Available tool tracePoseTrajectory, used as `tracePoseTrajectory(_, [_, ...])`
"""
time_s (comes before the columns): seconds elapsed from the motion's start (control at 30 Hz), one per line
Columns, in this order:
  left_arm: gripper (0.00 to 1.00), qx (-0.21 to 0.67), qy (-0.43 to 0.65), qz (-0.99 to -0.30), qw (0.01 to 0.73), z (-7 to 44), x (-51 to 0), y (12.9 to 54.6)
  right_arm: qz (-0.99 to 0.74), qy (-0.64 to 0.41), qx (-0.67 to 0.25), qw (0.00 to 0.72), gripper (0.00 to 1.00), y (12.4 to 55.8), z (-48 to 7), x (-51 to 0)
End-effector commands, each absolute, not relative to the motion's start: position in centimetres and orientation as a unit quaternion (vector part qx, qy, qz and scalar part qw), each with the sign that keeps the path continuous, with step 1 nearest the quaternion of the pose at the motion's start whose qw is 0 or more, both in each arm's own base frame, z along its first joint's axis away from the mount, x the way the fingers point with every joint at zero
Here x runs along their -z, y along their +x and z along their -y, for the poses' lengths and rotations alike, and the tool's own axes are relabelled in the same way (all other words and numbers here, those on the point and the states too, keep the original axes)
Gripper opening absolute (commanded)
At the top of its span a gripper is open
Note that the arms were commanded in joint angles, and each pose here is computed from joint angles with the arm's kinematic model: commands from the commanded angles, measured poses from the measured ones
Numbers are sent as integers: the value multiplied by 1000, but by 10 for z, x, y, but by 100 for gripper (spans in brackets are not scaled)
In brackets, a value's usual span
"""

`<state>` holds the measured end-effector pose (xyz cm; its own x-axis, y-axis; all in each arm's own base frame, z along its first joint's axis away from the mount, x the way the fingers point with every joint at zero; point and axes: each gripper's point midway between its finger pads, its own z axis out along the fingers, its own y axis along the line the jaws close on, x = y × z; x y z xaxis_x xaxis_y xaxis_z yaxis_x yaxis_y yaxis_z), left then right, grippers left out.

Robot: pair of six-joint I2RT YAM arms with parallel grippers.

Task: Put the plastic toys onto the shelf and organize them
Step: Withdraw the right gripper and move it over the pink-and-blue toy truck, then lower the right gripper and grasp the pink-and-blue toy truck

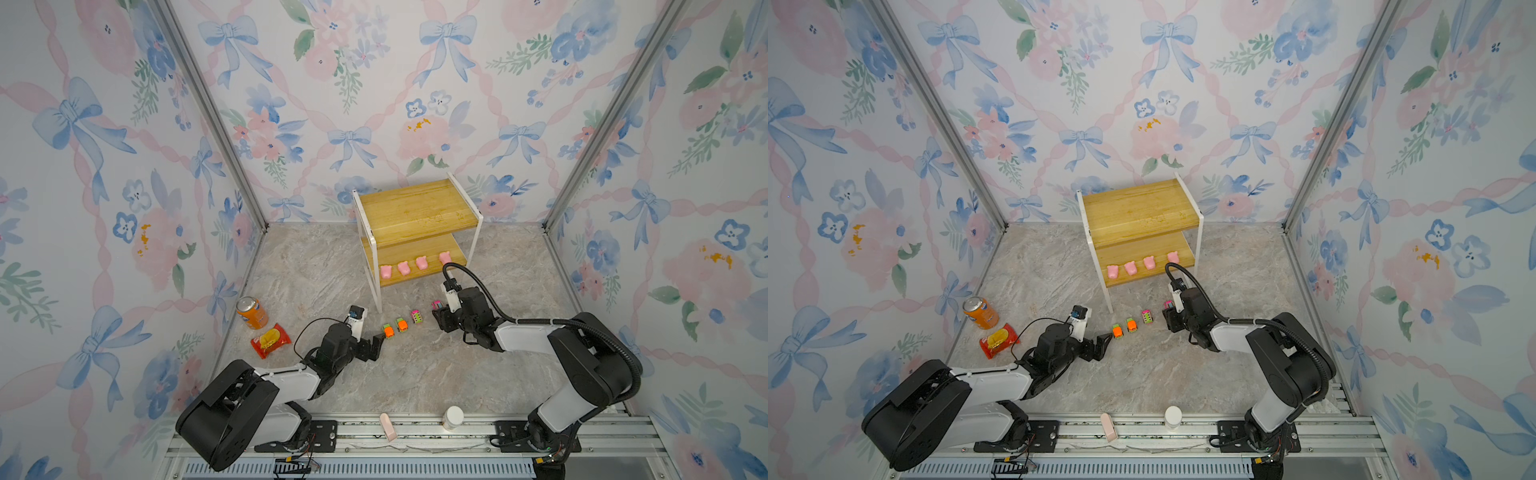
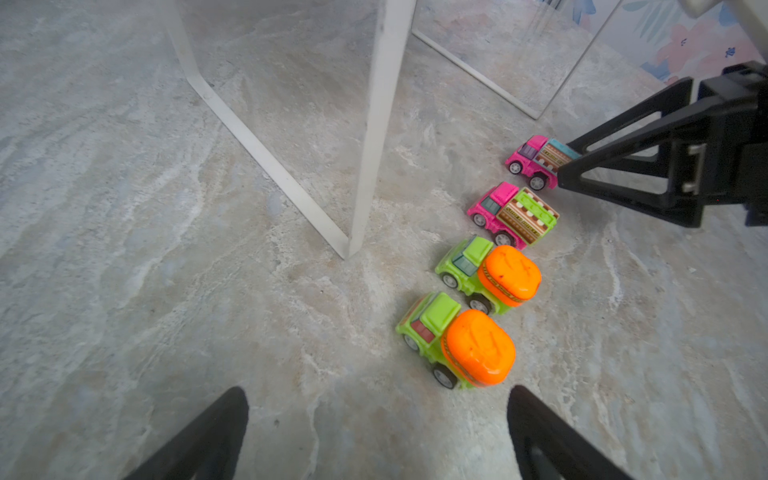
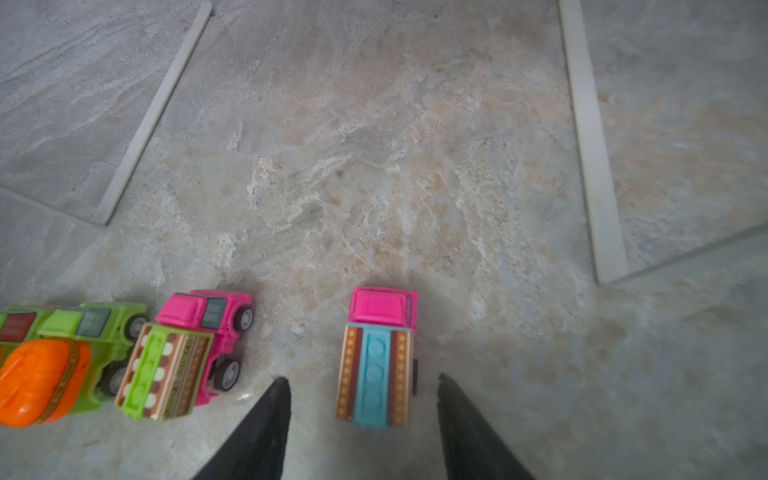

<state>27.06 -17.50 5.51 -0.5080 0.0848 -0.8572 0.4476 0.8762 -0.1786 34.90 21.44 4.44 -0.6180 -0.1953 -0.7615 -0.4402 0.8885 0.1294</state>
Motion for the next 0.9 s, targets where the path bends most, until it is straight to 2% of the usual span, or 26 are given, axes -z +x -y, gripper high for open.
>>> tracePoseTrajectory(0.0, [98, 190, 156, -846, 473, 176, -58, 275, -884, -166, -152, 410, 58, 356, -212, -41])
tracePoseTrajectory(0.53, [98, 188, 155, -848, 470, 175, -56, 275, -882, -162, -141, 419, 52, 354, -211, -19])
tracePoseTrajectory(0.87, [98, 189, 154, -847, 472, 176, -58, 276, -877, -162, -140, 429, 34, 349, -209, -21])
